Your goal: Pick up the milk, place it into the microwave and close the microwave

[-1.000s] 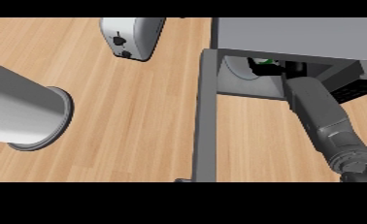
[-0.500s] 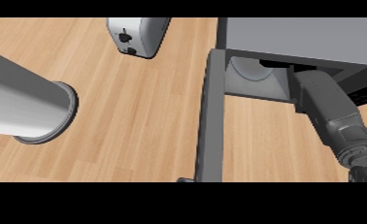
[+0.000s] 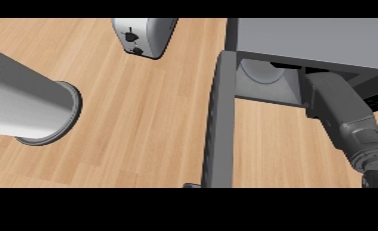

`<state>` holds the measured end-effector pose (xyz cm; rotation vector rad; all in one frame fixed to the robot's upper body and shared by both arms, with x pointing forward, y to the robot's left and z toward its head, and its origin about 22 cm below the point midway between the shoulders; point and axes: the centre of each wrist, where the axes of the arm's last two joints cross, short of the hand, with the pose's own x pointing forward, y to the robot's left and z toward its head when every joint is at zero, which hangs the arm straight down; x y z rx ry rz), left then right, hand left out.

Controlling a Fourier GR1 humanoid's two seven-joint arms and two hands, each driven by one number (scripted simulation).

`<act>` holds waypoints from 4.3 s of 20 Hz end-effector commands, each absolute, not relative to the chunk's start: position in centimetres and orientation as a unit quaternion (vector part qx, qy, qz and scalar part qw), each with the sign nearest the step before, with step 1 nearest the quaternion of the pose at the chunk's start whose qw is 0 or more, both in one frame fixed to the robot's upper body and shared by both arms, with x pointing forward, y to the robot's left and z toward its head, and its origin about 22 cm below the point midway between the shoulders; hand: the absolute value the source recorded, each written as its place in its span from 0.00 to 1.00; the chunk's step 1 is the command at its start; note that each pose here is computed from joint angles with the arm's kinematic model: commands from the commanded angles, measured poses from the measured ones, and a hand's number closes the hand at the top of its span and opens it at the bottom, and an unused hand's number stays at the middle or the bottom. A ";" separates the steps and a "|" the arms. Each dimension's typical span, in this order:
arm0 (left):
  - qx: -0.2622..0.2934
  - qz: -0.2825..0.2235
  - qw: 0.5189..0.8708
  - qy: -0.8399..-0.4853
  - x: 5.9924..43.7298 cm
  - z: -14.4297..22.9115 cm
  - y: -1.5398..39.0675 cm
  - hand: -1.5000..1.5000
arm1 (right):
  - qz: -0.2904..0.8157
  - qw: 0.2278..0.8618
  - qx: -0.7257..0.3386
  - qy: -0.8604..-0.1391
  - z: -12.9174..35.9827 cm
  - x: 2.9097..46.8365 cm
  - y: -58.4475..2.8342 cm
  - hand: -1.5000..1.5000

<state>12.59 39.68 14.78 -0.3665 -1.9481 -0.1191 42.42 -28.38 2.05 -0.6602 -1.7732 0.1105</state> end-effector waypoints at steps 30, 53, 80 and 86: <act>-0.140 -0.092 0.558 -0.813 15.4 15.1 39.9 0.00 | 0.110 0.580 -0.262 -0.763 7.3 45.5 -24.1 0.00; -0.171 -0.095 0.599 -0.777 15.2 10.6 37.4 0.00 | 0.079 0.562 -0.264 -0.780 7.8 45.9 -21.4 0.00; -0.266 -0.226 0.610 -0.711 19.8 4.9 30.4 0.00 | 0.004 0.635 0.096 -0.767 -8.2 36.2 -18.1 0.00; -0.265 -0.236 0.616 -0.703 21.4 3.8 28.1 1.00 | 0.010 0.652 0.054 -0.756 -13.1 30.9 -20.1 0.00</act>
